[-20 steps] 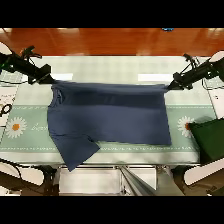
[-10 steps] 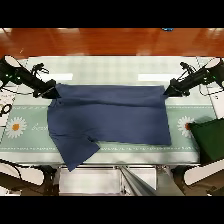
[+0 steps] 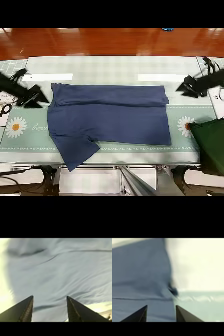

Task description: Fold the shirts.

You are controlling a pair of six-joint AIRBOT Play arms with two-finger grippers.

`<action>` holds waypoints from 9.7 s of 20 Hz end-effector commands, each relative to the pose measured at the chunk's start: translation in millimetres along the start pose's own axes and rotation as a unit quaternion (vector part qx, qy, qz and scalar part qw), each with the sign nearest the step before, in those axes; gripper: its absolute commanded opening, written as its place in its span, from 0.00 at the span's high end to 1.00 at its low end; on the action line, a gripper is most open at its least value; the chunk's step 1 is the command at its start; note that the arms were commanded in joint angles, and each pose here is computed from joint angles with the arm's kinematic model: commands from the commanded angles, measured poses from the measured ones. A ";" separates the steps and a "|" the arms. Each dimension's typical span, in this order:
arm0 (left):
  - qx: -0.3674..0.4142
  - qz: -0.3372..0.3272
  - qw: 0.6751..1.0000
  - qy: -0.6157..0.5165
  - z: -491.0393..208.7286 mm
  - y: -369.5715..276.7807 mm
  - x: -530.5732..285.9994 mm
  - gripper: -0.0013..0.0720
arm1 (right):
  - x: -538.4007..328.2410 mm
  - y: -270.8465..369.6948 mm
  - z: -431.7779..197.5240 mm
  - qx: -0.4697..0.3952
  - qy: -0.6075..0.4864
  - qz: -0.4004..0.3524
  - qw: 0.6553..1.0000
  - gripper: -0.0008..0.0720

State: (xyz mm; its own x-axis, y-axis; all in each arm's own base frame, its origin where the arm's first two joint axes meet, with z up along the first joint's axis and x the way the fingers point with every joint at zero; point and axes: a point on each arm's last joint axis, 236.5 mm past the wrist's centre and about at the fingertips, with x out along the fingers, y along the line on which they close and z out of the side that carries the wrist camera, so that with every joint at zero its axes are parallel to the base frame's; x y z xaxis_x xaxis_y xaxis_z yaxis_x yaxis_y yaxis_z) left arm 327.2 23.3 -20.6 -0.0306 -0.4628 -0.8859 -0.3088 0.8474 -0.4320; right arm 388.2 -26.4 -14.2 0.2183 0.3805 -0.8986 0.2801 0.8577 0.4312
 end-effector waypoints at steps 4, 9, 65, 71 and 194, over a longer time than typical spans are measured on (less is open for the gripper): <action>-0.189 -0.101 0.969 -0.121 -62.6 71.2 11.6 0.29 | 24.1 17.1 -101.4 0.052 -0.065 0.113 0.990 0.42; -0.186 -0.128 0.972 -0.069 -115.6 64.3 52.8 0.29 | 27.3 48.3 -142.9 0.033 -0.037 0.188 0.981 0.42; -0.049 -0.033 0.998 -0.004 -99.7 25.1 108.6 0.96 | 43.4 22.0 -169.9 0.003 0.140 0.136 0.981 0.96; -0.013 -0.073 0.986 -0.147 -4.9 -16.6 33.3 0.96 | 16.3 34.3 -80.8 -0.008 -0.003 0.116 0.993 0.96; 0.135 -0.108 0.948 -0.269 -62.3 -114.4 -17.1 0.96 | 36.3 81.1 -104.8 -0.029 -0.095 -0.054 0.994 0.43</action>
State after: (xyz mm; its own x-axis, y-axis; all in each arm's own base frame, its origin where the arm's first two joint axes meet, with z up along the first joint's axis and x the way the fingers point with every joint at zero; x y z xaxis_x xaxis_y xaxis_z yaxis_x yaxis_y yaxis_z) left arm 307.7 -80.8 61.4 0.5316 -0.4909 -0.6903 0.0126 0.8195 -0.5730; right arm 350.6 90.0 25.0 0.2968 0.1362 -0.9452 0.1202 0.9766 0.1784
